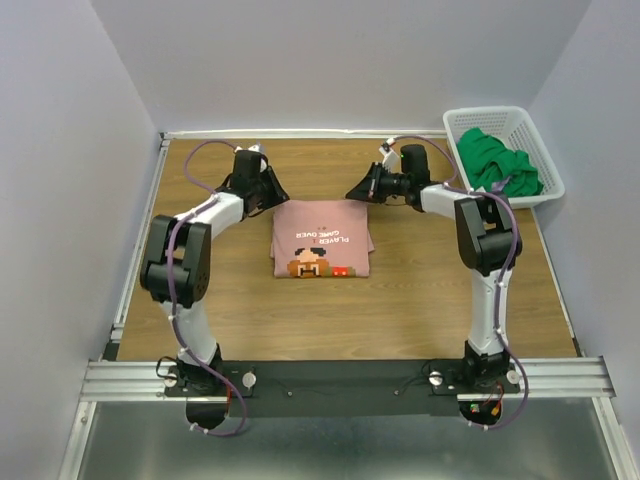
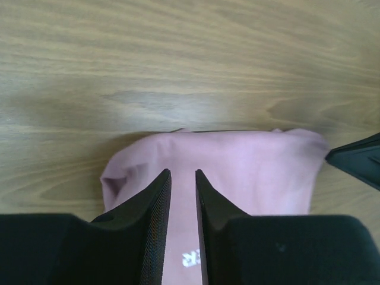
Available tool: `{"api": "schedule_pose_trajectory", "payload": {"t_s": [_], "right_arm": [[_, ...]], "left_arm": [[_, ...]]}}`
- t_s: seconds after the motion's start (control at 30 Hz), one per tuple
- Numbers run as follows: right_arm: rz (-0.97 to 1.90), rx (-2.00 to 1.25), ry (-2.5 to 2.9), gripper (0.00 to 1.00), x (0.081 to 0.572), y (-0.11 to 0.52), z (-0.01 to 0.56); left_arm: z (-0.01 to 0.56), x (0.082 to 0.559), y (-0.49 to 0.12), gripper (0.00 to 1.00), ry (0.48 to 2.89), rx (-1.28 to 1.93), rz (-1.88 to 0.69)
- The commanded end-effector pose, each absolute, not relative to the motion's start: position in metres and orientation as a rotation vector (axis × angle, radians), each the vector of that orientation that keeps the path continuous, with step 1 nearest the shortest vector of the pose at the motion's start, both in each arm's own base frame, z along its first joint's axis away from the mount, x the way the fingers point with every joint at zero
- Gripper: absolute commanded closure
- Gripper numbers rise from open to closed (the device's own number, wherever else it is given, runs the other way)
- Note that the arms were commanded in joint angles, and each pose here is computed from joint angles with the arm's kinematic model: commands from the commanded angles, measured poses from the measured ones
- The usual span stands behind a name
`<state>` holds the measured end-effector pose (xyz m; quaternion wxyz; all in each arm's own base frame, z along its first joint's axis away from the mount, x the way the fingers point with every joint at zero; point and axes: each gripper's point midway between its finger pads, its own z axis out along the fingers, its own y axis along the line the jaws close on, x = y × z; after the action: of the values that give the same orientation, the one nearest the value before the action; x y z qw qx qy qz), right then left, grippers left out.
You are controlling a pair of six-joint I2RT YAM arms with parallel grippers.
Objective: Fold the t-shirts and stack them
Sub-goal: Fold the tshirt, then neatly place the folded tshirt to the corner
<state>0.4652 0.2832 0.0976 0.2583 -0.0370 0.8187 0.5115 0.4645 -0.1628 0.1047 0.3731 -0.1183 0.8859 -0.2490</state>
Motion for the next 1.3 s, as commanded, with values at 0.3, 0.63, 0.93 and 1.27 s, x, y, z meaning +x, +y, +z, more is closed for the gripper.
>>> {"api": "schedule_pose_trajectory", "payload": {"t_s": [0.3,0.63,0.93,1.27], "right_arm": [[1.349,0.03,2.362,0.92,0.478,0.254,0.011],[0.989,-0.036,2.366,0.51,0.454,0.218,0.091],[0.44,-0.008,2.629,0.19,0.383,0.193,0.062],[0.281,0.013,2.689,0.2,0.368,0.213,0.042]], "left_arm": [[0.023,0.467,-0.135,0.73,2.427,-0.432,-0.667],[0.165,0.451,-0.106,0.34,2.173,-0.319,-0.536],[0.205,0.37,-0.03,0.29,2.023,-0.407,-0.132],[0.237,0.322,0.0,0.27,1.808,-0.476,-0.054]]}}
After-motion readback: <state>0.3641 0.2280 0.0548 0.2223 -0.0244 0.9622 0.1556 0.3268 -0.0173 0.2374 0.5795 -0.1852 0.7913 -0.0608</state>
